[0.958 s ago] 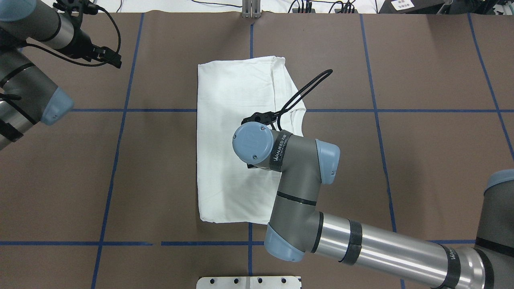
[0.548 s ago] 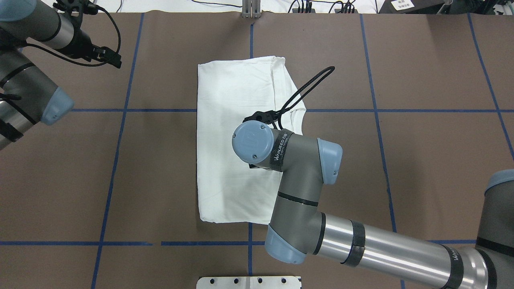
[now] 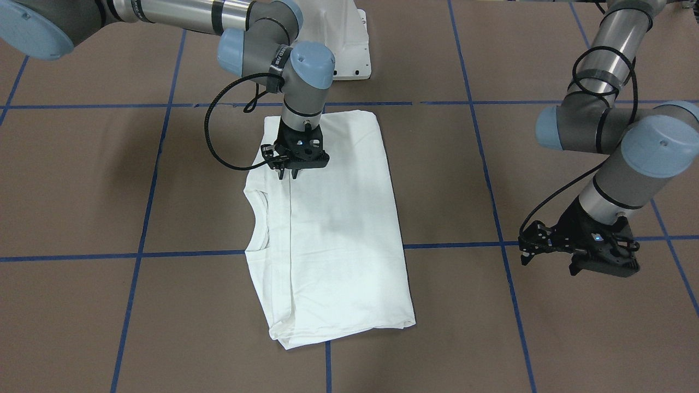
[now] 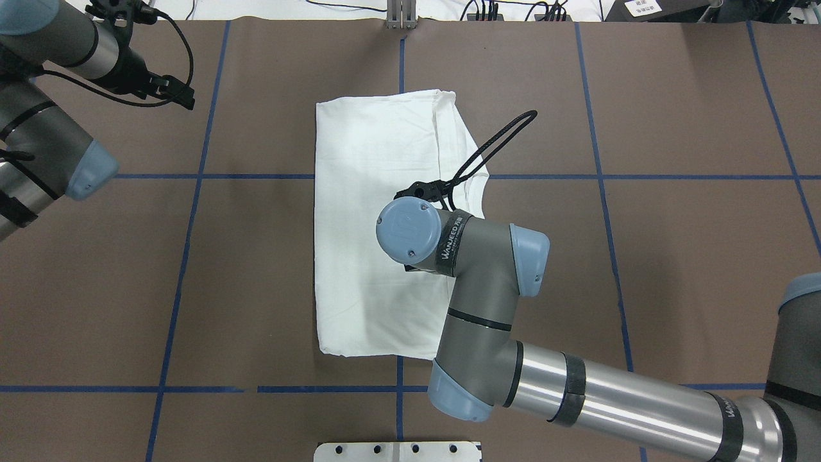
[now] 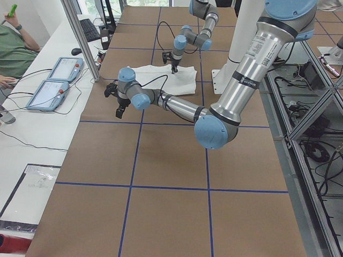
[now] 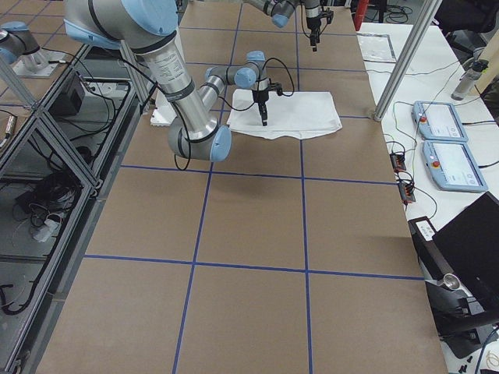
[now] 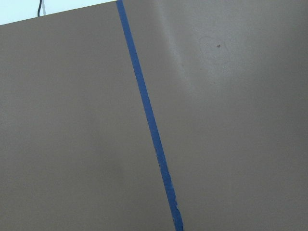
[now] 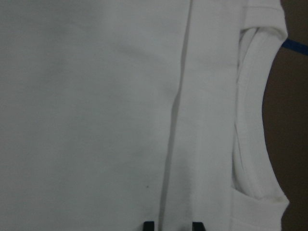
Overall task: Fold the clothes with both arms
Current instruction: 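Move the right gripper to the shirt edge farthest from the left arm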
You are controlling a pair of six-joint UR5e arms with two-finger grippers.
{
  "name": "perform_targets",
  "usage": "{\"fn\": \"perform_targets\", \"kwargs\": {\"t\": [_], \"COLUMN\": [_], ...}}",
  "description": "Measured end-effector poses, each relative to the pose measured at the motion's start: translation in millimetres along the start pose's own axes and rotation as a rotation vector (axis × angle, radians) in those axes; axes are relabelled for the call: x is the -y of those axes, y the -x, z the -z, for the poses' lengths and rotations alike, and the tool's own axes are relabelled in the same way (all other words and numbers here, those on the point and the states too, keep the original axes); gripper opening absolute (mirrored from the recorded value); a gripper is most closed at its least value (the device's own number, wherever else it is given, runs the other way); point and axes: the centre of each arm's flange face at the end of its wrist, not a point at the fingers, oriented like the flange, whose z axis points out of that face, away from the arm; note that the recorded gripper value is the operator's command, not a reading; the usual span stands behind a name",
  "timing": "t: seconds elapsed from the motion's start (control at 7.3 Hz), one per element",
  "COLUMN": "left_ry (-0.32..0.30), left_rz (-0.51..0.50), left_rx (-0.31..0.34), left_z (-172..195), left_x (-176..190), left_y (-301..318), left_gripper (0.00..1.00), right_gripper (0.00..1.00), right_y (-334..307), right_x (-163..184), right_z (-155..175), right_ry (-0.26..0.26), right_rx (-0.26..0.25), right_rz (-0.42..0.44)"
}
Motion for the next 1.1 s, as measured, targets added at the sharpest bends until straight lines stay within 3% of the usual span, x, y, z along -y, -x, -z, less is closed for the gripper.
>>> {"fn": "perform_targets", "kwargs": {"t": [0.14,0.41,1.1], "left_ry": [0.000,0.000,-0.001], "left_rz": [-0.001,-0.001,-0.002], "left_rx": [0.000,0.000,0.000], "left_z": [0,0,0], "left_x": [0,0,0], "left_y": [0,0,0], "left_gripper": [1.00,1.00,1.00], "right_gripper": [0.12,0.00,0.00], "right_y": [-1,-2,-20], "right_x": [0,-2,-3], "right_z": [-1,-3,2], "right_ry": [0.001,0.003,0.004], "right_rx": [-0.002,-0.006,-0.018], "right_rz": [0.000,0.000,-0.012]}}
